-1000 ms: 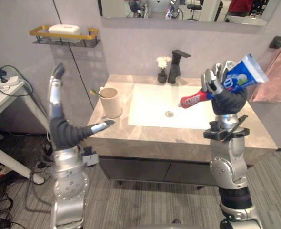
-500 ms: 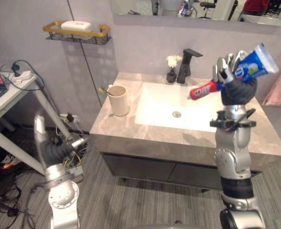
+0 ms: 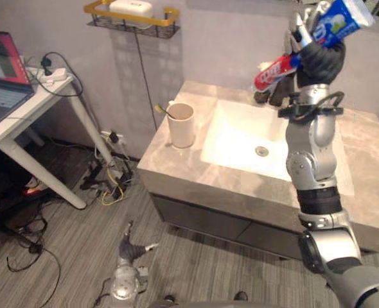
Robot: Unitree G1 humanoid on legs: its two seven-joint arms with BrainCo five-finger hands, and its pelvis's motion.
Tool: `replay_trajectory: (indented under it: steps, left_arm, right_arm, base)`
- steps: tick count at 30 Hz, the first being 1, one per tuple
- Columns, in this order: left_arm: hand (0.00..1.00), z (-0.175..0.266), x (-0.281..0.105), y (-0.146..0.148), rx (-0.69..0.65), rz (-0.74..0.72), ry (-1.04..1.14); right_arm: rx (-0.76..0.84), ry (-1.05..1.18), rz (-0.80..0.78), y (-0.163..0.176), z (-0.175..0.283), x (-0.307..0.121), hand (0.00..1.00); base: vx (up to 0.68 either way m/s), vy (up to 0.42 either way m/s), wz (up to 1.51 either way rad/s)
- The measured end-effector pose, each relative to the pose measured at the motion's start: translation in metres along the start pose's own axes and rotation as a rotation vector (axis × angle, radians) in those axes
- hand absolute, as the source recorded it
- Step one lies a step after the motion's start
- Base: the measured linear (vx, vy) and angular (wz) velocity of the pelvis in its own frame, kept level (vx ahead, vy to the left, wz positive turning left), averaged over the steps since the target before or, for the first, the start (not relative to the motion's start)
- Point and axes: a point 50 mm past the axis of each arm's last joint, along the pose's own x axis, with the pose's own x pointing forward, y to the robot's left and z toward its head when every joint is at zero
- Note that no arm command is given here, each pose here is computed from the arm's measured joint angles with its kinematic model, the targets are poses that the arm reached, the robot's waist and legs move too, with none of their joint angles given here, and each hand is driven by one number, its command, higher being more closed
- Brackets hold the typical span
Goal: Organize washtable
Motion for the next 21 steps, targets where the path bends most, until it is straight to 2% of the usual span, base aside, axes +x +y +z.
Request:
replay_trajectory:
  steps: [11, 21]
  left_arm:
    - [0.0, -0.045, -0.009, -0.017, 0.072, -0.13, 0.211]
    - [0.0, -0.043, 0.001, -0.017, 0.061, -0.147, 0.216]
  right_arm:
    - [0.142, 0.039, 0.13, 0.033, -0.004, 0.024, 1.0]
    - [0.199, 0.082, 0.188, 0.046, -0.008, 0.036, 1.0]
  base:
    - [-0.01, 0.003, 0.03]
    - [-0.08, -0.023, -0.01]
